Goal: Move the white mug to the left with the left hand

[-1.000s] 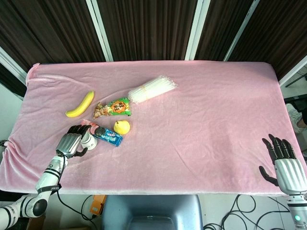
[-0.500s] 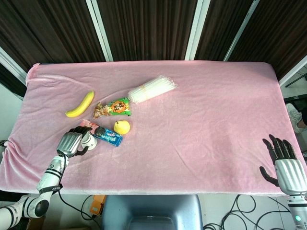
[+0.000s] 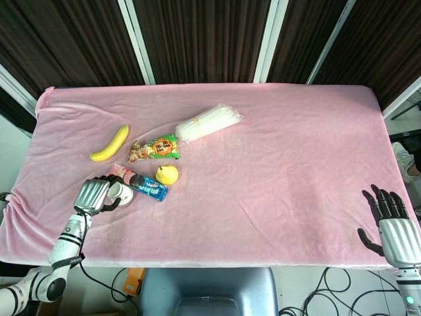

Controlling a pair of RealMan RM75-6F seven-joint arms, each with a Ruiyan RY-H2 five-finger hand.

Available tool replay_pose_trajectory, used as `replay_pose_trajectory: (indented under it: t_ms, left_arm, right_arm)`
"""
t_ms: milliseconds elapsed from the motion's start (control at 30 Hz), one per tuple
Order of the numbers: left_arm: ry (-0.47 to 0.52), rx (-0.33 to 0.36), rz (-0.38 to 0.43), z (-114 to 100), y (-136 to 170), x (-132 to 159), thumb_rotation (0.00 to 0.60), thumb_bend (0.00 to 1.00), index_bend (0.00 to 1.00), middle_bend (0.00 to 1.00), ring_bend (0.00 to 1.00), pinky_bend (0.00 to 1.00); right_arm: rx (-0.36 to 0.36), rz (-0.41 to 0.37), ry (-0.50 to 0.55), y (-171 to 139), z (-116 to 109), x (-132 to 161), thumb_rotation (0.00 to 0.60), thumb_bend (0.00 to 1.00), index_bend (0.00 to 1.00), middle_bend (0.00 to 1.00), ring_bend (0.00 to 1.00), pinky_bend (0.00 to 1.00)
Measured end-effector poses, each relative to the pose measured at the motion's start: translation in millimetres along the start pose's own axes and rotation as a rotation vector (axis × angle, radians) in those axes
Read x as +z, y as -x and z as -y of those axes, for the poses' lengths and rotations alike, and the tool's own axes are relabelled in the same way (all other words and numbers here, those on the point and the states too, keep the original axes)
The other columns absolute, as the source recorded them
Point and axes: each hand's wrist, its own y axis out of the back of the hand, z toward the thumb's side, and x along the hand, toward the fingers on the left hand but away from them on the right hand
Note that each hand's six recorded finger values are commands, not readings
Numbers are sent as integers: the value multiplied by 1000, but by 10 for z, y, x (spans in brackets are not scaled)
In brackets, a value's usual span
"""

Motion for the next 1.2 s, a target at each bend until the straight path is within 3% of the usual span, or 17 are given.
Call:
replay_pose_trajectory:
  t_ms: [200, 333, 667, 800, 933, 1033, 1133, 1200]
  left_arm:
    - [-19, 25, -57, -241, 175, -252, 600, 385, 523, 460, 383, 439]
    - [-13, 19, -125, -267, 270, -473, 600, 385, 513, 459, 382, 437]
    - [11, -36, -230, -90, 355, -902, 600, 383, 496, 455, 382, 436]
    - [31, -75, -240, 55, 372, -981, 600, 385, 411, 424, 371, 427]
    - [23, -106, -236, 143, 392, -1001, 600, 391, 245, 348, 305, 389]
    - [38, -110, -237, 160, 397, -1005, 600, 382, 39, 178, 152, 320]
    - [52, -106, -234, 160, 403, -1009, 600, 361, 0, 25, 20, 244]
    - [57, -101, -230, 148, 413, -1008, 600, 350, 0, 0, 0, 211]
  right_arm:
    - [-1, 3, -6, -1, 3, 2, 600, 424, 0, 0, 0, 0]
    - [-7, 9, -5, -11, -8, -6, 600, 424, 0, 0, 0, 0]
    - [-19, 16, 11, -25, -45, -30, 600, 424, 0, 0, 0, 0]
    - [-32, 21, 21, -41, -81, -47, 600, 424, 0, 0, 0, 0]
    - [-30, 17, 23, -53, -86, -51, 600, 423, 0, 0, 0, 0]
    - [-26, 16, 21, -57, -84, -50, 600, 424, 0, 0, 0, 0]
    - [-27, 18, 21, -59, -85, -54, 600, 424, 0, 0, 0, 0]
    - [-28, 19, 21, -59, -87, -55, 600, 424, 0, 0, 0, 0]
